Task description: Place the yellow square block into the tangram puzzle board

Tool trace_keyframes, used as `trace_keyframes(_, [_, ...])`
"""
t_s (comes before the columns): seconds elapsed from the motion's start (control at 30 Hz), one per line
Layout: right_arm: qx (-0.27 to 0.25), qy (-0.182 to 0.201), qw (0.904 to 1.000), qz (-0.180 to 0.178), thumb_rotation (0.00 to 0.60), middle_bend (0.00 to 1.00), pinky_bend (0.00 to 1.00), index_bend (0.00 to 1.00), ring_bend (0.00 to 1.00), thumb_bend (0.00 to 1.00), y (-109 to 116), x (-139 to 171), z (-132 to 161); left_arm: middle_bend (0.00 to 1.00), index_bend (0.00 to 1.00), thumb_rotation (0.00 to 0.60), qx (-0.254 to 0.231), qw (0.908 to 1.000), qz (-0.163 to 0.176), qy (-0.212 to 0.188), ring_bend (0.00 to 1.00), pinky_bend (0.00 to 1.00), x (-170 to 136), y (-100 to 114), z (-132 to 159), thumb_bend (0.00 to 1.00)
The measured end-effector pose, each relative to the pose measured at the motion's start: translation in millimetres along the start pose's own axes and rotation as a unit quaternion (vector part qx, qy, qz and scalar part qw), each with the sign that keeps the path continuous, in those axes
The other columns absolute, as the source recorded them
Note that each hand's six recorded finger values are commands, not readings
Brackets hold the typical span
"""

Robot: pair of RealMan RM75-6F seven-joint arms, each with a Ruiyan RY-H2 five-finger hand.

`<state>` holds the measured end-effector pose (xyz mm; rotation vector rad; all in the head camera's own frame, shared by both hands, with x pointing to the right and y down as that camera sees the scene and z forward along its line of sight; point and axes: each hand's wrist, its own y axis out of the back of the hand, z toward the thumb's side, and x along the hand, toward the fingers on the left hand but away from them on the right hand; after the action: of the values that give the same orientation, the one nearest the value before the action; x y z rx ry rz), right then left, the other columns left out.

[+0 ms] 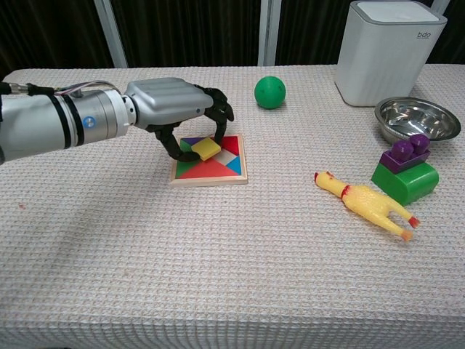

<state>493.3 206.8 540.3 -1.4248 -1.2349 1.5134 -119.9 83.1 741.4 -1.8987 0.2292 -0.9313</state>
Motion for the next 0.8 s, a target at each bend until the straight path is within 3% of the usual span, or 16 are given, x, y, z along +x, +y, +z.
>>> trace_keyframes(0.57, [0.000,-0.006,1.0000,-0.003,0.600,0.00,0.00,0.00,0.00,0.24,1,0,-7,0.15,0.55,0.600,0.003,1.0000,0.001,-0.009,0.02,0.13,17,4,20,0.35])
trace_keyframes(0.8, [0.000,-0.011,0.9999,-0.007,0.600,0.00,0.00,0.00,0.00,0.24,3,1,-12,0.15,0.55,0.600,0.027,0.9996,0.004,-0.008,0.02,0.13,23,2,21,0.35])
